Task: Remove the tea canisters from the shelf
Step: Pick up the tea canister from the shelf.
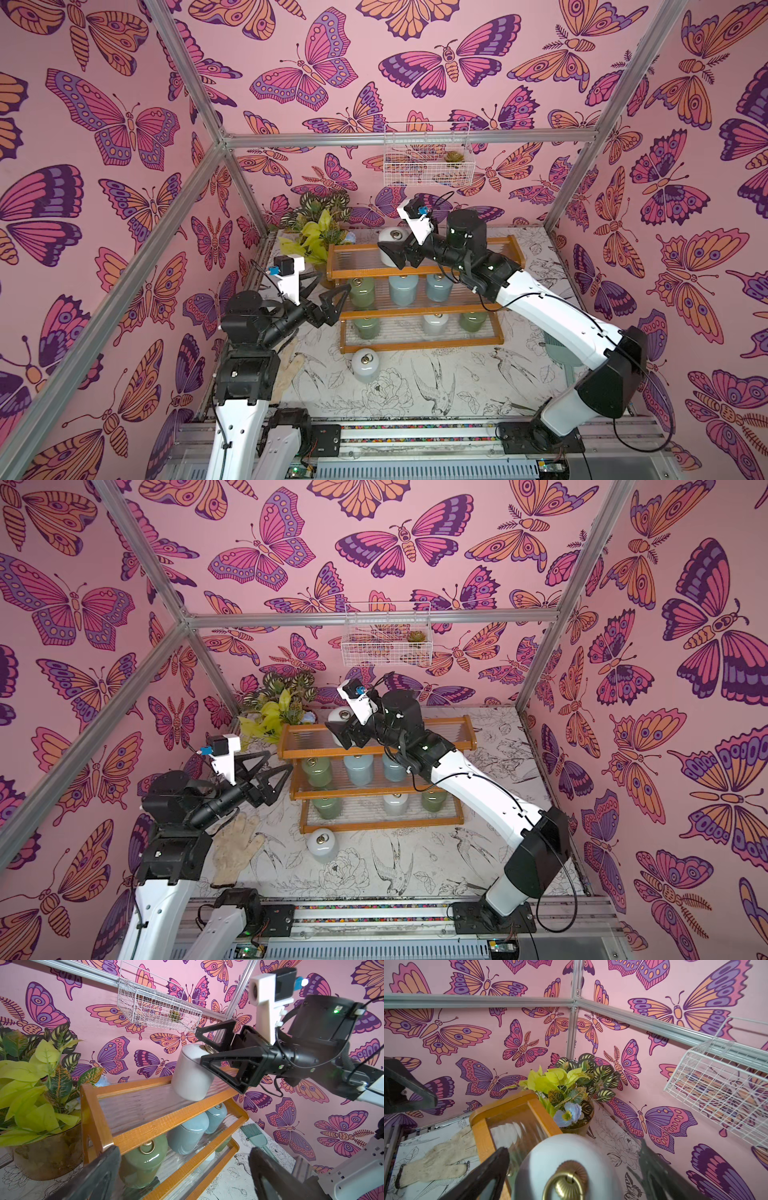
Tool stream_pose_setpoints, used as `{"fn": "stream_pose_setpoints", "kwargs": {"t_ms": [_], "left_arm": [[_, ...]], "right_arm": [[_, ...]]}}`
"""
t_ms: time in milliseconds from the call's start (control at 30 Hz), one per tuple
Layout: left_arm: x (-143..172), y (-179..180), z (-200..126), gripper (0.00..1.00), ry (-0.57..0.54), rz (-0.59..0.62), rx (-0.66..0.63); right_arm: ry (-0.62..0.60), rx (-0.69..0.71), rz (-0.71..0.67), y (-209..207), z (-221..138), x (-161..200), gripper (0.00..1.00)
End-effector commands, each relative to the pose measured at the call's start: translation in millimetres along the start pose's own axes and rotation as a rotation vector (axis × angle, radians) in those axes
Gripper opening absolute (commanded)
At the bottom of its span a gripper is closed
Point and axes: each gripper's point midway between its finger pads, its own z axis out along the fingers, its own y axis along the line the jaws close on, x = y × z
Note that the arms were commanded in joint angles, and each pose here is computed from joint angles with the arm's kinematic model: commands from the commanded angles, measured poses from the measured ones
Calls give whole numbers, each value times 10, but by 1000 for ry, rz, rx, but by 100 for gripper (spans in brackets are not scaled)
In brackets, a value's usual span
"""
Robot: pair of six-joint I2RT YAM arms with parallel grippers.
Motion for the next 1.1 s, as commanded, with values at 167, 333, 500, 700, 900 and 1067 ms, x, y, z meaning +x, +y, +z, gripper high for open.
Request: {"fn": "stream_pose_setpoints", "kwargs": {"t_ms": [167,333,500,700,900,1067], "left_arm": [[31,-72,-6,99,5,1,37],[38,-38,7,99,6,0,24],[50,-9,14,99,7,-2,12],[86,43,33,99,14,-12,-4],[107,86,41,99,15,-14,-21],[110,106,41,99,14,-12,-32]], "right_arm": [[45,-14,27,19,181,282,99],[36,-15,30,22,223,322,90],[-1,-22,24,42,197,311,54],[-44,-51,-3,105,141,240,39],[-133,-73,-34,161,-36,-42,38],[-220,-119,-50,295,-369,-345,38]]}}
